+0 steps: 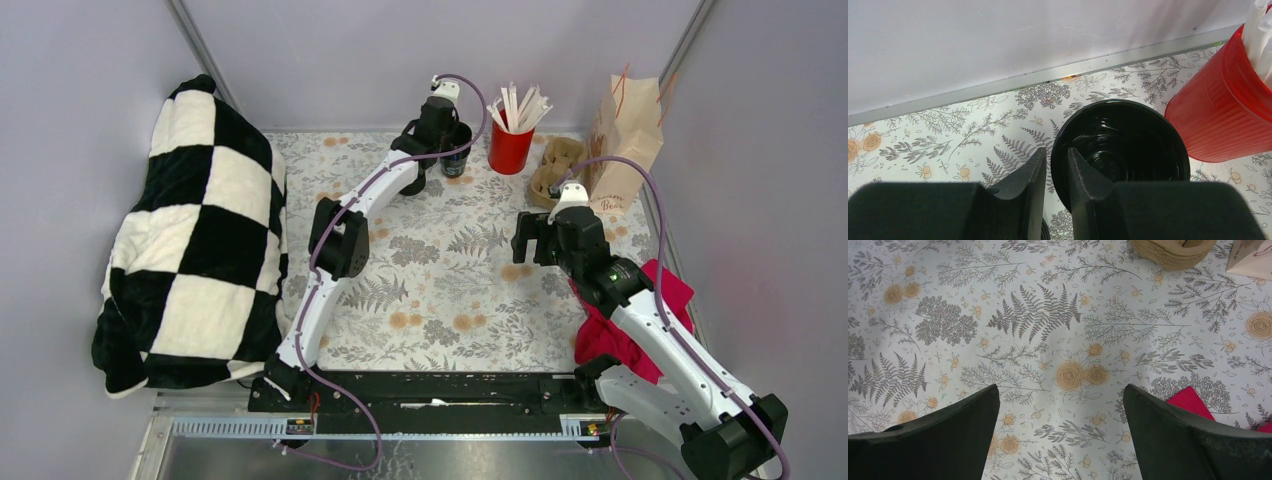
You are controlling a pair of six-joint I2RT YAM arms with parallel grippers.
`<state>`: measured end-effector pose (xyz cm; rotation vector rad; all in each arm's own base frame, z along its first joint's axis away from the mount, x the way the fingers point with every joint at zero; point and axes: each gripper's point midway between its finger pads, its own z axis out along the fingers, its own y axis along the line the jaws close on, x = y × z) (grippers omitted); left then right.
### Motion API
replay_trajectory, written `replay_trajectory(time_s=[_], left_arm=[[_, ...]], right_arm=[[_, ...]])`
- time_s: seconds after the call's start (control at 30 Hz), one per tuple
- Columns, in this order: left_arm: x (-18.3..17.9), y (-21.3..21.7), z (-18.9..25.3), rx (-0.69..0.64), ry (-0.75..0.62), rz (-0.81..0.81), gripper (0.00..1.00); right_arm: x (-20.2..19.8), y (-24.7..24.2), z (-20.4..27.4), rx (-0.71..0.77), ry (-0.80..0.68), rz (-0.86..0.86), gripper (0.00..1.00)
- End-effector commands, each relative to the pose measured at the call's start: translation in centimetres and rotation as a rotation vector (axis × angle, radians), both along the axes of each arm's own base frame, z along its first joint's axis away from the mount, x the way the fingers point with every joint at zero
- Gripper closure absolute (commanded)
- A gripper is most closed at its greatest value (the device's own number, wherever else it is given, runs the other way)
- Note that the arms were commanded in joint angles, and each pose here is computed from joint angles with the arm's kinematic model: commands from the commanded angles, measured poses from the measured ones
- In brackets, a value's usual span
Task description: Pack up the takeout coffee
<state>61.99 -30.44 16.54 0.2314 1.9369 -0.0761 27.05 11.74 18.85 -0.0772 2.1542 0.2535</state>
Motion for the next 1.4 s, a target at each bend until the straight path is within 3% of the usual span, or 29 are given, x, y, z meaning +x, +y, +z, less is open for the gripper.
replay_trajectory(time_s=[0.0,0.6,1.0,1.37], left_arm=[[1.0,0.1,4.5,-0.057,-0.109,0.023,0.75],[0.7,0.2,6.3,-0.061,-0.133,0.026,0.87],[-0.2,0.0,8.0,-0.152,-0.111,0.04,1.0],[-0.7,0.6,10.4,-0.225,-0.111,0.082,1.0]], right_arm=[[0.5,0.4,0.5,0.01,-0.025,0.013,0.0],[0.5,0.6,0.2,0.011,-0.018,0.017,0.0],[0.5,0.6,0.3,0.012,-0.02,0.019,0.0],[0.6,0.8,0.1,0.014,-0.012,0.023,0.0]])
